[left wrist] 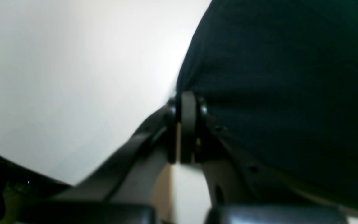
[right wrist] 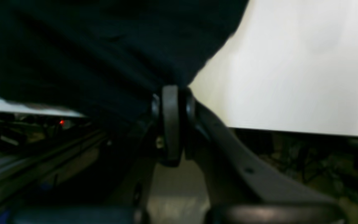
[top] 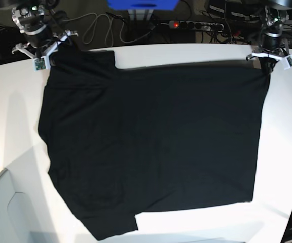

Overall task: Fold the T-shirt properly
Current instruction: 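Close both grippers on the shoulder corners of the black shirt, then lift the shoulder edge with both grippers, pulling it taut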

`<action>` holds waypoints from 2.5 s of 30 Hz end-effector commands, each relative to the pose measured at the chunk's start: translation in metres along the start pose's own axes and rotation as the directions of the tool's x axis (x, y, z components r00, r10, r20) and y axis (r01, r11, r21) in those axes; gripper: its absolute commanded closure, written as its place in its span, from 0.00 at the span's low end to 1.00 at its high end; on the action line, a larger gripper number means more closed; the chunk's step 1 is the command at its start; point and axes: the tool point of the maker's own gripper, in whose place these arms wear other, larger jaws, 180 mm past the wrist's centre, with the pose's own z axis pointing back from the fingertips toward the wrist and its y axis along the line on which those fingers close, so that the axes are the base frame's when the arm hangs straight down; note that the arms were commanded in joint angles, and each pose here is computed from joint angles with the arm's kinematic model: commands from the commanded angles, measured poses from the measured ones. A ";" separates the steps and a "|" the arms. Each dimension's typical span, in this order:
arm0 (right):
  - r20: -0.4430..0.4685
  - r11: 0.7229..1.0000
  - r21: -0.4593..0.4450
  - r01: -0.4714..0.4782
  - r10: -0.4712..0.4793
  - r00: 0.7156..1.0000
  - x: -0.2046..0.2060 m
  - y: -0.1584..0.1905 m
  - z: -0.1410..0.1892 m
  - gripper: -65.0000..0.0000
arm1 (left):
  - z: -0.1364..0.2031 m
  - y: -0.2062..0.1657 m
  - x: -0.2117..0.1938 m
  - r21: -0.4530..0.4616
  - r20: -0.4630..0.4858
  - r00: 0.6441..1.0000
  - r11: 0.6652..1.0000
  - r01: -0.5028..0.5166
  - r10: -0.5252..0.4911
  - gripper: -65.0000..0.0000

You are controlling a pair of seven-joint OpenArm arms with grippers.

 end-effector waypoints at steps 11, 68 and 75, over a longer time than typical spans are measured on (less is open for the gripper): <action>0.070 1.000 -0.003 -0.018 0.018 0.997 -0.011 -0.002 0.028 1.00 | 0.027 -0.006 0.011 -0.011 0.035 0.999 1.000 0.026 -0.026 1.00; -0.167 0.969 0.202 -0.145 0.180 0.969 -0.014 0.032 -0.034 0.49 | 0.024 0.000 0.017 0.011 0.058 0.998 1.000 0.013 -0.013 1.00; -0.211 0.970 0.210 -0.120 0.165 0.963 -0.030 0.031 -0.042 0.48 | 0.024 0.000 0.017 0.011 0.058 0.998 1.000 0.013 -0.013 1.00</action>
